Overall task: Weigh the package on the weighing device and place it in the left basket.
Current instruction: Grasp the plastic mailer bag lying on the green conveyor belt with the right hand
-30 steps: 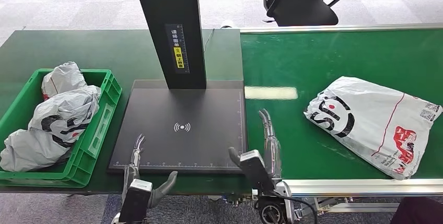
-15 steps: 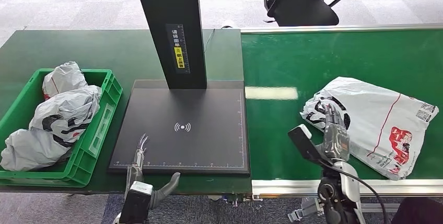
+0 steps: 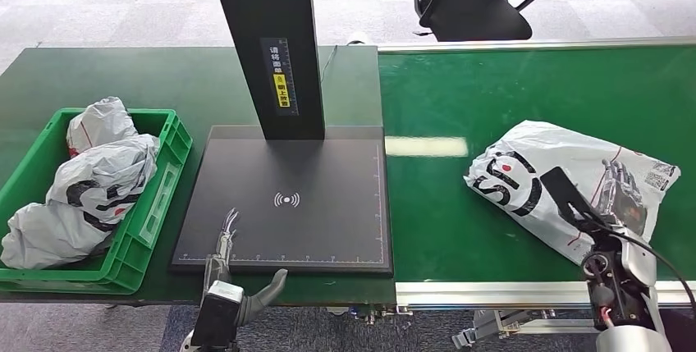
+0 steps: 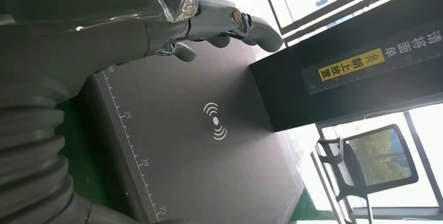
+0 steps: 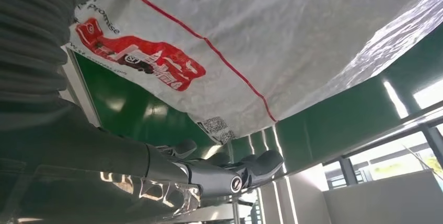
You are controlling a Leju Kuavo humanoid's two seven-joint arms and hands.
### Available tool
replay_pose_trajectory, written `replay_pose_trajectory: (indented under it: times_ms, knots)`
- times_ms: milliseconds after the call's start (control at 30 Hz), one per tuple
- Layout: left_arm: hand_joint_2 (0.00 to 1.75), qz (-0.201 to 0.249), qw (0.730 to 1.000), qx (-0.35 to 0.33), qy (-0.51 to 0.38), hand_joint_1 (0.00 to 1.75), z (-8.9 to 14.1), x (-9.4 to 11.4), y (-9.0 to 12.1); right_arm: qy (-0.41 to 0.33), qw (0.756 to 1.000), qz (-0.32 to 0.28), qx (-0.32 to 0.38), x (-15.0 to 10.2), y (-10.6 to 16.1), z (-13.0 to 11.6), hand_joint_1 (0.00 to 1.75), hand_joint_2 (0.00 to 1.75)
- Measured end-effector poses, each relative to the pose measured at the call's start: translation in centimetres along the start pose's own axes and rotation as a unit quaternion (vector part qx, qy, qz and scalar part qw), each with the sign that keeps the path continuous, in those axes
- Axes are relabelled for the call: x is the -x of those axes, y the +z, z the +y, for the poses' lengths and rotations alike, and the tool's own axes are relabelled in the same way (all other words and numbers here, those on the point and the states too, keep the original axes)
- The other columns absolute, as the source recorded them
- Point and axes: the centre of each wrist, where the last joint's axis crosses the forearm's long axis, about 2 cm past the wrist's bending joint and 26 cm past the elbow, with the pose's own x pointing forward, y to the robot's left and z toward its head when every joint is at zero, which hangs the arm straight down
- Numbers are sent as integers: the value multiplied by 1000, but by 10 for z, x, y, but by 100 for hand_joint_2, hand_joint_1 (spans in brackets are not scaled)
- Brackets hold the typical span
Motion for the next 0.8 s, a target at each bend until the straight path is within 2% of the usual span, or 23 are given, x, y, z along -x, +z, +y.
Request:
replay_pose_trajectory:
  times_ms: [200,433,633,800]
  knots:
    - [175,3,1000,-3,2,0,-2,3,2,-15,998,17,-61,7,-20,-22,0,175]
    - [175,4,1000,3,7,0,-4,5,-1,-56,982,-15,-178,29,-12,-10,0,175]
    - [175,4,1000,13,8,0,-5,8,-3,-76,972,-28,-221,45,-3,-3,0,175]
    - [175,-1,1000,18,16,0,-6,11,-6,-105,947,-51,-300,57,2,-3,0,175]
